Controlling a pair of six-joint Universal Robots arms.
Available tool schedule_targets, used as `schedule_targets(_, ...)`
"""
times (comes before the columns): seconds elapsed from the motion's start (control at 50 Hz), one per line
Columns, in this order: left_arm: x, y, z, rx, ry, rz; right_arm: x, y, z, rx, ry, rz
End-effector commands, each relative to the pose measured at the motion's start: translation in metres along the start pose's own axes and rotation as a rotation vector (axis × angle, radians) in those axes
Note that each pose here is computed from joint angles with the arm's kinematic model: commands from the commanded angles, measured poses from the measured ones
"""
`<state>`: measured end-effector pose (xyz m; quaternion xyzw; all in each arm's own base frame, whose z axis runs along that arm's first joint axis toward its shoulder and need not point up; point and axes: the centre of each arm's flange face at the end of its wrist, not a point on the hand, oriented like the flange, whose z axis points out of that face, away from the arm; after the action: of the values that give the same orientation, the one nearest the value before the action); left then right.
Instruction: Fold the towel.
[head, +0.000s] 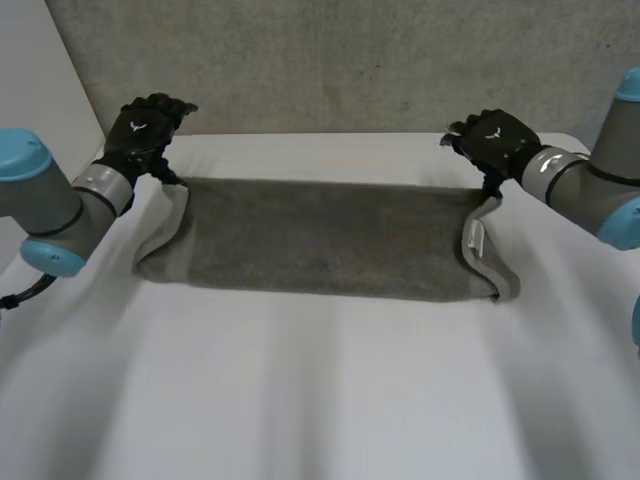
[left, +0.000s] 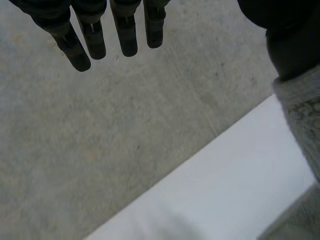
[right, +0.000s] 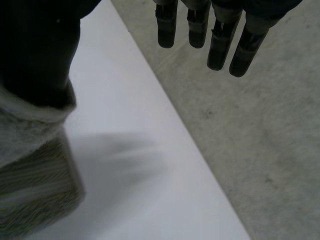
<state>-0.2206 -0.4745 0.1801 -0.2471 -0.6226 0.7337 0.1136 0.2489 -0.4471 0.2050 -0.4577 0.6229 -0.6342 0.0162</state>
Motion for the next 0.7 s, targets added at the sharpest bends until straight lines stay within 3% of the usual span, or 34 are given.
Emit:
schedule_targets(0.02,-0.005,0.009,-0.004,-0.07,0.012,-0.017,-0.005,0.013,0.007,0.076,-0.074,-0.083)
schedule_targets(0.14,-0.004,0.017,-0.004,-0.076,0.015,0.033,-0.01,0.024,0.014,0.11,-0.062,-0.288)
schedule_targets(0.24,-0.003,0.031,-0.003,-0.096,0.023,0.157,-0.018,0.038,0.02,0.126,-0.05,-0.586)
schedule_targets(0.32,-0.001,0.039,-0.003,-0.111,0.023,0.184,-0.021,0.04,0.022,0.139,-0.036,-0.665)
schedule_targets(0.46,0.001,0.04,-0.004,-0.119,0.035,0.139,-0.036,0.043,0.02,0.178,-0.098,-0.609)
schedule_targets(0.58,-0.003,0.03,0.001,-0.095,0.026,0.031,-0.034,0.03,0.017,0.192,-0.11,-0.498)
schedule_targets(0.7,-0.005,0.022,0.002,-0.088,0.029,-0.057,-0.01,0.01,0.013,0.174,-0.049,-0.177)
